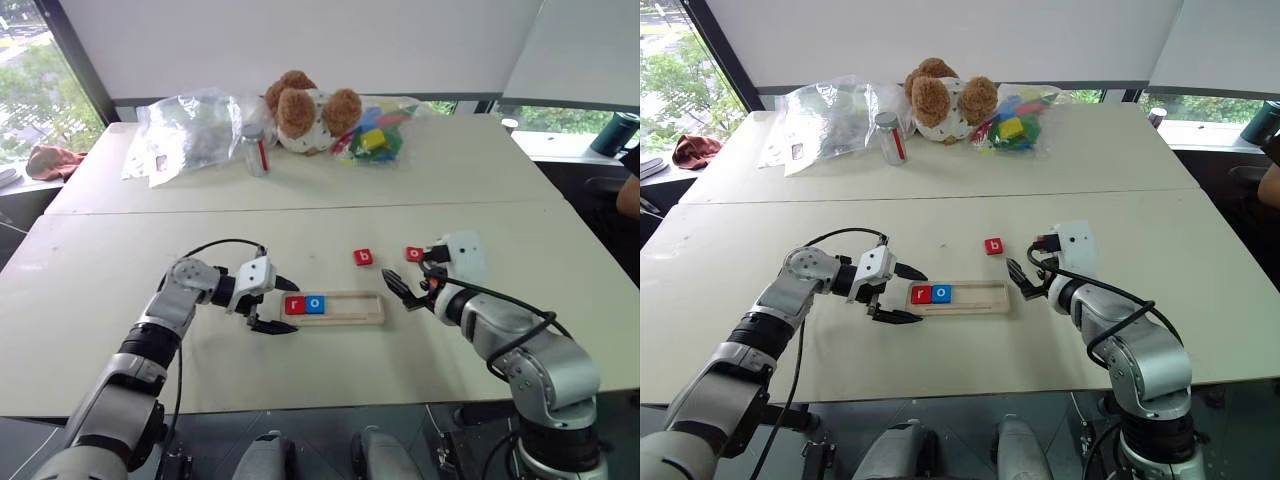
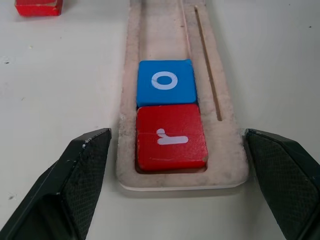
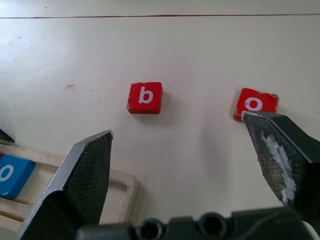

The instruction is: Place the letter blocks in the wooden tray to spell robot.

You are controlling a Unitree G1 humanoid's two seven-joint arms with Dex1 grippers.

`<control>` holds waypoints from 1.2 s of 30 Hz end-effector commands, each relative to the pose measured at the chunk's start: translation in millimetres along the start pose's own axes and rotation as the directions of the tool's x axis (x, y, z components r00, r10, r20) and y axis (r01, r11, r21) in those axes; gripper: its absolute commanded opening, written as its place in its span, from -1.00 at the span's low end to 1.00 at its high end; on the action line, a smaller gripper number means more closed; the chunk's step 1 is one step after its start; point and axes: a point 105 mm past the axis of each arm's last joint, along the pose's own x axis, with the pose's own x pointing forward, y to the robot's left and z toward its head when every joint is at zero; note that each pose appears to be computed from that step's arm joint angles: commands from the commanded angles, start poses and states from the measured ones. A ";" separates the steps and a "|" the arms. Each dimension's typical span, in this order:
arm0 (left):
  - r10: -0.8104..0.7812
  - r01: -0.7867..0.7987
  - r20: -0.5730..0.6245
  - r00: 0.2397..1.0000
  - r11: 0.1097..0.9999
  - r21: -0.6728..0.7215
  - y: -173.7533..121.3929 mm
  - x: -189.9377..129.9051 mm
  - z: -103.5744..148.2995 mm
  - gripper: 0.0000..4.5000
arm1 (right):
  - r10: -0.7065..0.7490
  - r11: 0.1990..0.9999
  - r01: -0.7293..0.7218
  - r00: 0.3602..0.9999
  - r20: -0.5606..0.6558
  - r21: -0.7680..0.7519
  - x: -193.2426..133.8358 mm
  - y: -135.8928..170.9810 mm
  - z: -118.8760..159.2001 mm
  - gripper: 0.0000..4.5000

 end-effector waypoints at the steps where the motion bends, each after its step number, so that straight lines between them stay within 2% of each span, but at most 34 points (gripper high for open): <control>1: 0.069 -0.069 0.025 0.997 0.998 0.010 3.7 -26.3 12.5 0.99 | 0.019 1.000 -0.018 0.999 0.032 -0.009 16.4 10.1 13.3 1.00; 8: 0.179 -0.178 -0.058 0.982 0.984 0.008 -3.1 -77.8 21.1 0.99 | 0.032 0.999 -0.032 0.999 -0.011 0.020 54.7 25.3 12.4 1.00; 13: 0.312 -0.304 0.074 0.947 0.947 -0.102 -10.9 -102.8 58.0 0.99 | -0.003 0.999 0.005 0.998 -0.057 0.051 64.2 23.3 5.4 1.00; 17: 0.335 -0.322 0.077 0.939 0.936 -0.139 -22.9 -99.5 63.6 0.99 | 0.020 0.998 -0.016 0.997 -0.078 0.056 71.4 30.0 1.8 1.00; 23: 0.360 -0.342 0.105 0.927 0.926 -0.162 -24.6 -89.6 69.4 0.99 | 0.008 0.999 -0.003 0.995 -0.097 0.046 87.1 32.1 -2.9 1.00; 26: 0.359 -0.342 0.095 0.928 0.926 -0.157 -26.3 -85.1 68.1 1.00 | -0.006 0.999 0.010 0.995 -0.097 0.039 91.2 32.6 -5.2 0.62; 31: 0.363 -0.345 0.101 0.926 0.925 -0.161 -27.0 -83.4 69.5 1.00 | 0.005 1.000 -0.003 0.995 -0.097 0.019 91.1 39.1 -10.6 -0.49; 36: 0.322 -0.303 0.129 0.938 0.941 -0.151 -29.8 -75.6 77.6 1.00 | -0.057 0.998 0.057 0.998 -0.014 -0.009 78.1 20.8 6.1 -0.48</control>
